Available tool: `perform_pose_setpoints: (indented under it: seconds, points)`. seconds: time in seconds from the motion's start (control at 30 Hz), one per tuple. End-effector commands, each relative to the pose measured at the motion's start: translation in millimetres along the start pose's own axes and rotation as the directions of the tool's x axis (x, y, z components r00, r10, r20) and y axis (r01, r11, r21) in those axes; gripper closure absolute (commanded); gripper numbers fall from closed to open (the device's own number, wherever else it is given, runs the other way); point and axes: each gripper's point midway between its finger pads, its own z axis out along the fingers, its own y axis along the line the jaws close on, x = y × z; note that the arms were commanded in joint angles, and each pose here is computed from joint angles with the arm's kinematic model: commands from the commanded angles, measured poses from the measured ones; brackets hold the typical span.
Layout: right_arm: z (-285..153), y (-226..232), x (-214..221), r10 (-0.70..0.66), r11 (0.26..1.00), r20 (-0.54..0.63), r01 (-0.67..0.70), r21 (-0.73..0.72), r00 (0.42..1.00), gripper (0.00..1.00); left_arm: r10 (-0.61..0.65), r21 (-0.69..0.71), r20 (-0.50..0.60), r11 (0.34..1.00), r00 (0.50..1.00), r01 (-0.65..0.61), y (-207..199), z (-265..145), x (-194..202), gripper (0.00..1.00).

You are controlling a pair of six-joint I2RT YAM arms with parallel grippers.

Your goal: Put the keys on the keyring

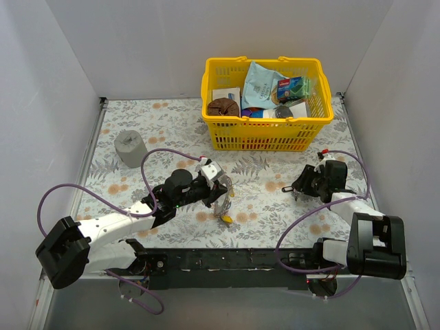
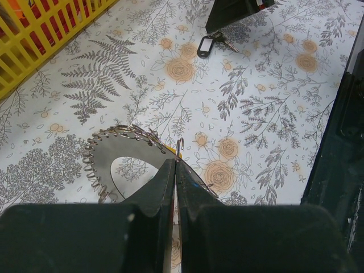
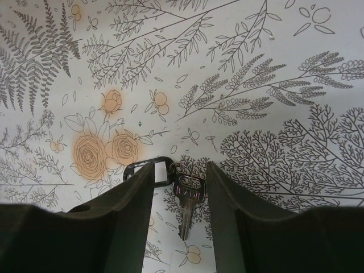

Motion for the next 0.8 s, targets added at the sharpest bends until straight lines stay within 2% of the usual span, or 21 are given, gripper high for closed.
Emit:
perform_pose_setpoints:
  seconds: [0.0, 0.17, 0.27, 0.4, 0.43, 0.77]
  points:
    - [6, 8, -25, -0.017, 0.999, 0.058, 0.02, -0.044, 0.998, 0.5, 0.006, 0.026, 0.057, 1.0, 0.998, -0.007, -6, 1, -22, 1.0]
    - [9, 11, -21, -0.007, 0.998, 0.038, 0.01, -0.069, 0.999, 0.53, 0.004, 0.026, 0.054, 1.0, 0.999, -0.005, -6, 0, -21, 1.0]
    - [8, 13, -19, -0.003, 0.996, 0.032, 0.006, -0.085, 0.999, 0.6, 0.005, 0.025, 0.053, 1.0, 0.999, -0.006, -6, 0, -20, 1.0]
    - [6, 16, -14, -0.002, 0.994, 0.019, 0.004, -0.105, 1.0, 0.62, 0.012, 0.024, 0.051, 1.0, 0.999, -0.013, -5, 2, -21, 1.0]
    - [6, 18, -12, 0.0, 0.993, 0.012, 0.001, -0.116, 1.0, 0.65, 0.011, 0.024, 0.048, 1.0, 0.999, -0.013, -5, 2, -20, 1.0]
    - [2, 14, -2, -0.001, 0.995, -0.024, -0.001, -0.097, 1.0, 0.66, 0.009, 0.024, 0.045, 1.0, 0.999, -0.01, -5, 2, -19, 1.0]
